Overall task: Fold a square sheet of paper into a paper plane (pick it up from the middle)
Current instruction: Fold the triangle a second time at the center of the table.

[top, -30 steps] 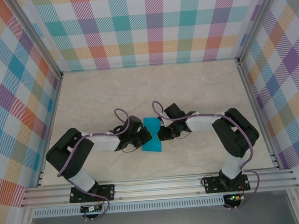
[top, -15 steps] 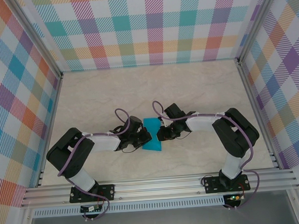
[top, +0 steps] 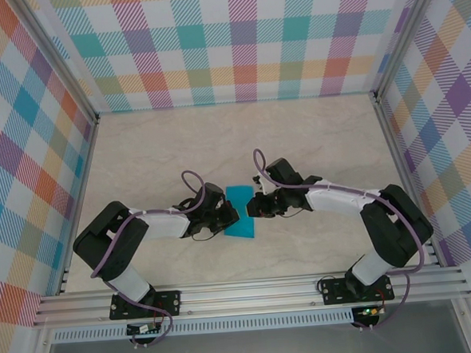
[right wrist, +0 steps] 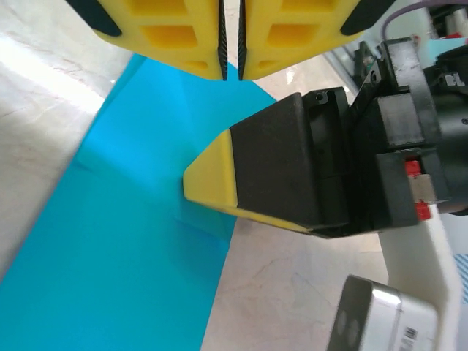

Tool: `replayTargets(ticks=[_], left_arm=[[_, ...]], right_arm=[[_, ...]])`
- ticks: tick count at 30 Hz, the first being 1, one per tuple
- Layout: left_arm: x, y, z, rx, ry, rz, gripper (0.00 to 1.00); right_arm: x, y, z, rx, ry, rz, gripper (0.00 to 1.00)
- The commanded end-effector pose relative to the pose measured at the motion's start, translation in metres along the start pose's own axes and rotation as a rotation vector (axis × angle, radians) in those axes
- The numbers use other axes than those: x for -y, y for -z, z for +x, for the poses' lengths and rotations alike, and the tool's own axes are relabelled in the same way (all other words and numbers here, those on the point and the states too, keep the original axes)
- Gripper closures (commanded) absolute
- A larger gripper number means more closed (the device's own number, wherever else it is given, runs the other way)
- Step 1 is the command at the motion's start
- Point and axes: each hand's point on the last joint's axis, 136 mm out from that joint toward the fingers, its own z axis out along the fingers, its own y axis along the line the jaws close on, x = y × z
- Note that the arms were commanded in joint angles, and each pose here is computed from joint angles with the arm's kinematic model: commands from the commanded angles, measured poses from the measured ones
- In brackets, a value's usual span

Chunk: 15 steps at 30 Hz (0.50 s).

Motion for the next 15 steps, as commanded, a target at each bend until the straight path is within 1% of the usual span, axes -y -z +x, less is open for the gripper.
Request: replayTargets(ticks=[1,8,15], left_arm=[[-0.029,-0.004,0.012,-0.032,-0.002,-0.112,1.00],[-0.025,-0.004,0.010,-0.031,-0.005,-0.102,1.00],[-0.023,-0.003,0.011,-0.036,-0.011,-0.098,1.00]], right_arm=[[-0.004,-0.011,0.013,-0.074,-0.087,-0.065,0.87],[0.003,-0.029,0.025,-0.169,-0.133,-0.046,0.87],[0.010,-0.039,0.026,-0.195,-0.150,-0.001,0.85]])
